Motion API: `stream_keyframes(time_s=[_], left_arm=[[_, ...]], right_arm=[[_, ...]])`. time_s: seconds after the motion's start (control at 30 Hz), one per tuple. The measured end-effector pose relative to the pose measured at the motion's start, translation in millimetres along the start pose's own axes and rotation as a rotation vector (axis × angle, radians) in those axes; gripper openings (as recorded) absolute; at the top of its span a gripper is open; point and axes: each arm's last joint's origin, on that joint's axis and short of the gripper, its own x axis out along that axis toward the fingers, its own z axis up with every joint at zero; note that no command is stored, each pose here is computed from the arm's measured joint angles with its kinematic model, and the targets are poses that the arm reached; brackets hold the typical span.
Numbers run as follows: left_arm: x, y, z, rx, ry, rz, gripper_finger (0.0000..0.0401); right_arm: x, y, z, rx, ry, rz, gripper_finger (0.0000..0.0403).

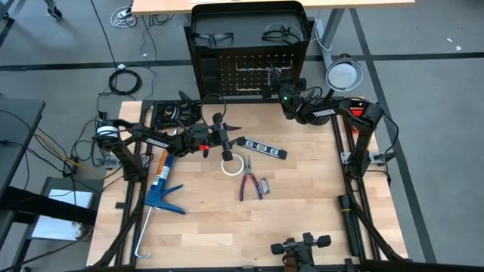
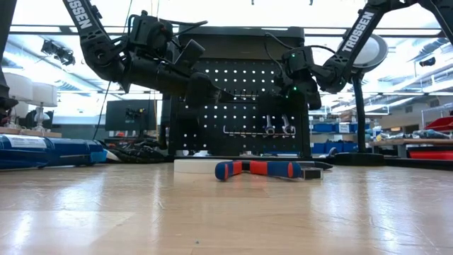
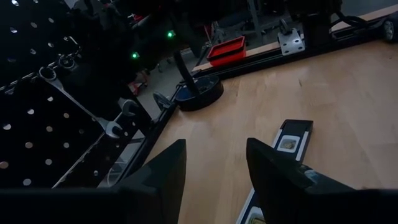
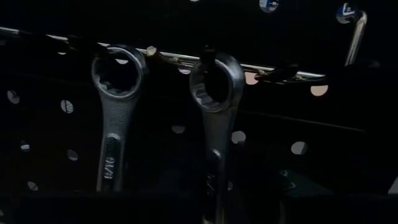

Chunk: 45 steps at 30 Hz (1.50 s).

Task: Hang tools onto peg board
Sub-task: Unhang the right silver wrench from the black peg board

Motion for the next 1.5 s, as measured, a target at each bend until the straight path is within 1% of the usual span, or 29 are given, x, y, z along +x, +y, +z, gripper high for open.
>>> stream_keyframes(time_s=[0.17,0.23,0.3,0.4,0.5,0.67,0.8,0.9,1.0,1.2,1.5], left_arm=[[0.0,0.1,-0.1,0.000,0.000,0.000,0.0172],[0.0,0.0,-0.2,0.000,0.002,-0.001,0.0172],[0.0,-0.3,-0.8,0.001,0.009,-0.003,0.0172],[0.0,-0.5,-1.2,0.001,0.013,-0.005,0.0172],[0.0,-0.5,-1.4,0.002,0.014,-0.005,0.0172],[0.0,-0.3,-1.0,0.001,0.010,-0.004,0.0172],[0.0,-0.2,-0.9,0.001,0.009,-0.003,0.0172],[0.0,-0.5,-1.2,0.002,0.013,-0.005,0.0172],[0.0,-0.6,-1.7,0.002,0.018,-0.007,0.0172],[0.0,-0.8,-2.2,0.015,0.023,-0.007,0.0172],[0.0,-0.8,-2.1,0.015,0.022,-0.007,0.0172]], right_arm=[[0.0,0.5,-0.1,-0.005,0.001,0.017,0.0053],[0.1,0.7,-0.3,-0.024,0.003,0.028,0.0046],[0.0,0.8,-0.8,-0.052,0.007,0.032,0.0047],[-0.3,1.4,-1.4,-0.080,0.015,0.041,0.0067],[-0.4,1.8,-2.5,-0.080,0.022,0.050,0.0100],[-4.1,5.9,-2.8,-0.018,0.025,0.061,0.0152],[-12.3,12.2,-3.2,-0.018,0.023,0.007,0.0173],[-15.4,14.2,-2.4,-0.035,0.019,-0.008,0.0177],[-20.7,17.5,1.0,-0.031,0.012,0.003,0.0176],[-26.6,16.1,-1.8,-0.063,0.093,0.022,0.0171],[-14.7,4.9,-1.2,-0.033,0.109,0.039,0.0169]])
